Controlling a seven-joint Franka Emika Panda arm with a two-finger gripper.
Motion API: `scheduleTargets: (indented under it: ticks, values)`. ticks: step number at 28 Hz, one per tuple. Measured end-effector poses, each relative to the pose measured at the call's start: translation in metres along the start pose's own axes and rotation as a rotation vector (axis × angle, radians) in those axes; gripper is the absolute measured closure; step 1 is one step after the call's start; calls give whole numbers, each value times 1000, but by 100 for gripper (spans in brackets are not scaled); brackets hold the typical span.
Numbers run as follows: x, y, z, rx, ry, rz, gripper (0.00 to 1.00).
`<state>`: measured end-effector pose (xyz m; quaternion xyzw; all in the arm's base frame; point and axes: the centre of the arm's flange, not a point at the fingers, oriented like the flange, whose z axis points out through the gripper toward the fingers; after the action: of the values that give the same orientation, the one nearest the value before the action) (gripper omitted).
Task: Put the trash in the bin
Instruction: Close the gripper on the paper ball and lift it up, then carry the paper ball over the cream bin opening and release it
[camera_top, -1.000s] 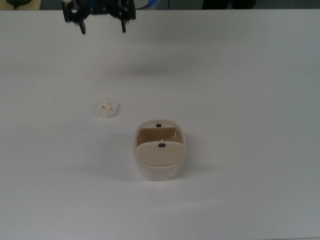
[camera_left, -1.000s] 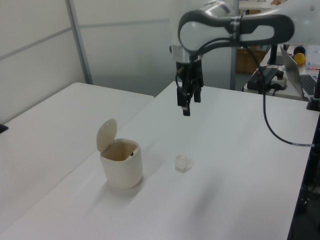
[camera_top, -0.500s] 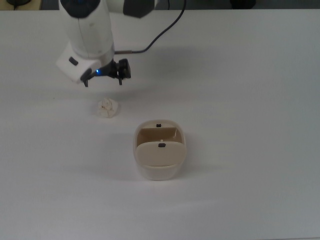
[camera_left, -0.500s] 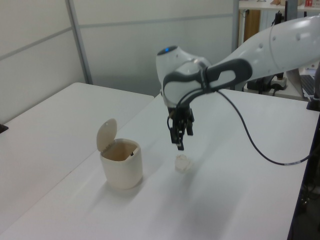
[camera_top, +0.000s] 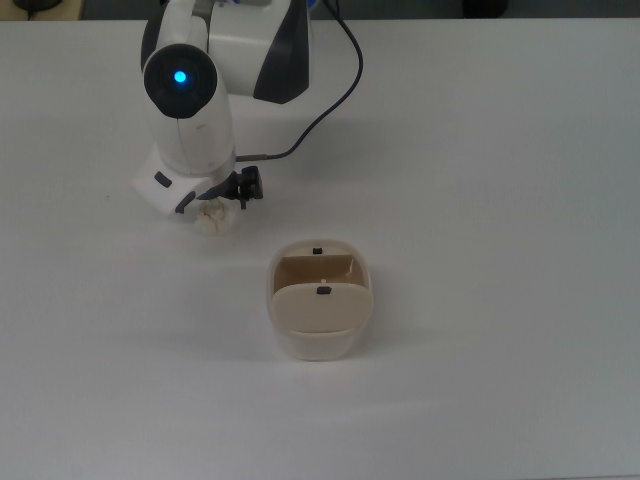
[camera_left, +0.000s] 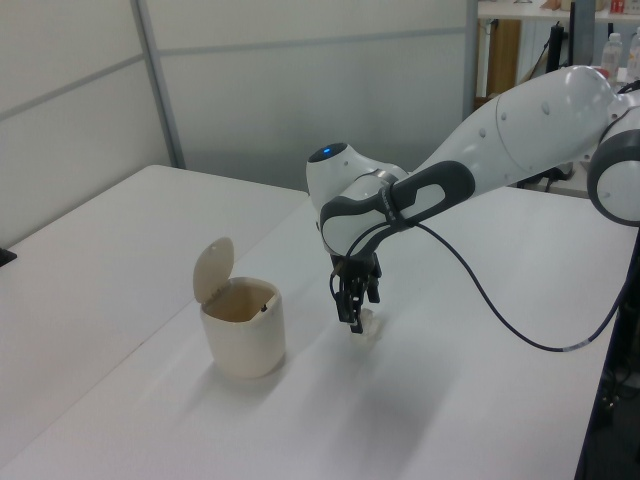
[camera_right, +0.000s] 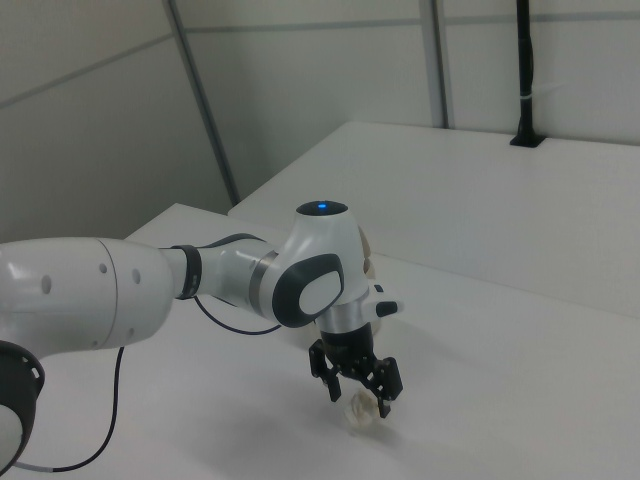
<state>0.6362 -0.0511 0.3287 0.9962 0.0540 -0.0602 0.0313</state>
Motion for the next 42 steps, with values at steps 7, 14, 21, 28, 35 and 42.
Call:
scheduleTargets:
  ticks: [7, 14, 21, 28, 35, 42]
  values:
    - [4, 0, 6, -4, 15, -2, 21]
    - [9, 1, -3, -10, 50, -2, 50]
    - [9, -1, -72, -21, 172, -7, 51]
    - [2, -29, -162, -17, 328, -45, 49]
    - [23, -80, -183, 6, 511, -108, 47]
    - [44, -93, -161, 18, 588, -86, 23]
